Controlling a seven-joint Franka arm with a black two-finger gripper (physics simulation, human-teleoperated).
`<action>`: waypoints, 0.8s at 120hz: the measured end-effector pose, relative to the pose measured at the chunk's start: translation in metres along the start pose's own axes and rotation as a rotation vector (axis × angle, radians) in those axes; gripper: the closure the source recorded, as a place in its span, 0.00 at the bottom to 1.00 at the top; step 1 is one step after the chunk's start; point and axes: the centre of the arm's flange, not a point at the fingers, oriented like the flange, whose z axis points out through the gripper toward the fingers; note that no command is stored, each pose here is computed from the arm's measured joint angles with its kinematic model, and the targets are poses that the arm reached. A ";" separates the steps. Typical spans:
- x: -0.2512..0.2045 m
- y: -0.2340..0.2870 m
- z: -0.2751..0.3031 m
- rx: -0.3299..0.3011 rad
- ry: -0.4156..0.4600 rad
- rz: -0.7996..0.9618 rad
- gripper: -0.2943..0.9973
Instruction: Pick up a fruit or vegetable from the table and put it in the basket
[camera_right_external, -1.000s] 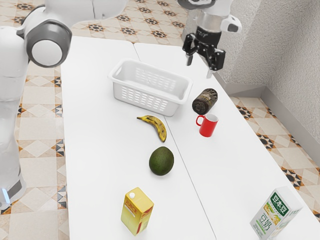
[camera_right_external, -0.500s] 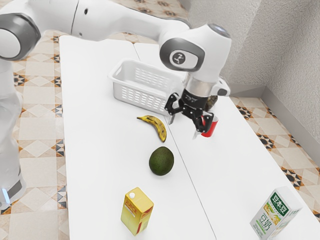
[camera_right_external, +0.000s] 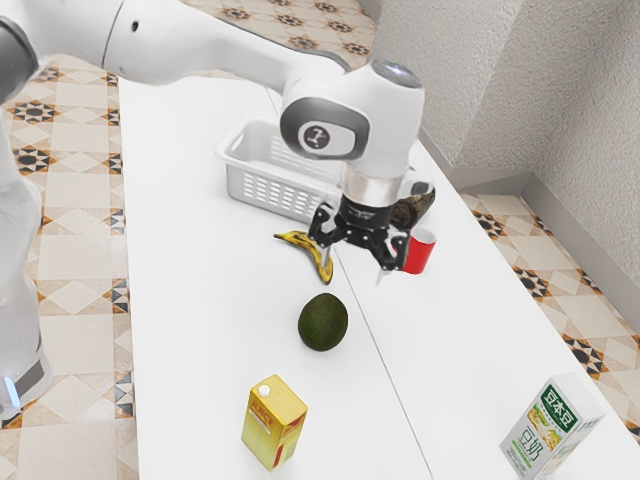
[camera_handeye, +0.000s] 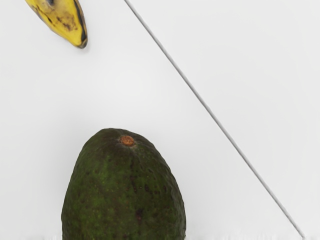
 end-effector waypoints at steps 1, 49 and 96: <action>-0.001 0.000 0.000 -0.001 0.001 -0.001 0.23; -0.010 -0.021 0.013 0.021 0.027 -0.042 0.23; -0.011 -0.025 0.048 0.024 0.021 -0.056 0.23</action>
